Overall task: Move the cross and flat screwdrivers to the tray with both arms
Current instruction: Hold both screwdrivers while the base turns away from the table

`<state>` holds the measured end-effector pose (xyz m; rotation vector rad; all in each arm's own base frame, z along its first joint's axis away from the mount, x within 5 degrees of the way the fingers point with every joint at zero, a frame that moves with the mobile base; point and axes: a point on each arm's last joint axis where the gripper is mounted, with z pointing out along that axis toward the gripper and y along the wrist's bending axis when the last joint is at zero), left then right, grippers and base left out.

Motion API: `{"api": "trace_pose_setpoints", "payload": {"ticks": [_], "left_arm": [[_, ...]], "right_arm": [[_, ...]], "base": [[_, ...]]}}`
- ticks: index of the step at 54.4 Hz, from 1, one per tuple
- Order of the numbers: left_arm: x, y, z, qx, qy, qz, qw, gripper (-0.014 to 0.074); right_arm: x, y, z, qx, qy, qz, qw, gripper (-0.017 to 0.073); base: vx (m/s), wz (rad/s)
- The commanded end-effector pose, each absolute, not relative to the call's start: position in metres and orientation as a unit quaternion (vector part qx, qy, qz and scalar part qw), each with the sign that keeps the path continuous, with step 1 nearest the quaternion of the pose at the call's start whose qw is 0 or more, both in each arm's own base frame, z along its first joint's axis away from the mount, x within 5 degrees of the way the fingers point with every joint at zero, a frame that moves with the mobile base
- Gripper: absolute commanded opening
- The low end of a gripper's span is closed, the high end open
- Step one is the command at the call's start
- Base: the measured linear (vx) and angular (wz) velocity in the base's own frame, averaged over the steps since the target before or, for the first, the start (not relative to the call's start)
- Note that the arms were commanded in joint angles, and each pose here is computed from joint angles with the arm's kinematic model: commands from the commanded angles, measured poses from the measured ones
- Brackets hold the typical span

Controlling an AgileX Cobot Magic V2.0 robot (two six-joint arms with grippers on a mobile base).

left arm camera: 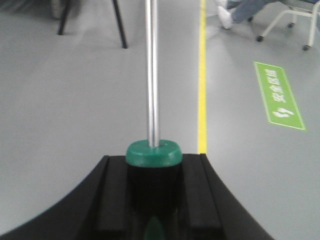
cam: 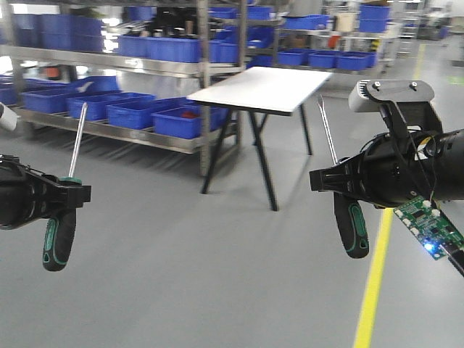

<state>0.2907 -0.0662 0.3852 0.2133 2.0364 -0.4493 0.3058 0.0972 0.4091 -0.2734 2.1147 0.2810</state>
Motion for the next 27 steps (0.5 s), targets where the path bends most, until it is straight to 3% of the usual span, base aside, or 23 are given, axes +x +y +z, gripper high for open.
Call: {"api": "trace_pose_setpoints", "payload": {"ticks": [1, 27], "left_arm": [[0.2847, -0.0650, 0.4109, 0.072, 0.808, -0.194, 0.551, 0.0000], [0.2847, -0.0650, 0.4109, 0.072, 0.808, -0.194, 0.551, 0.0000]], "right_arm": [[0.2998, 0.0946, 0.4370, -0.107, 0.827, 0.124, 0.538, -0.0008], [0.2996, 0.0946, 0.4365, -0.107, 0.828, 0.124, 0.536, -0.0008]], "base": [[0.15, -0.60], [0.20, -0.55]]}}
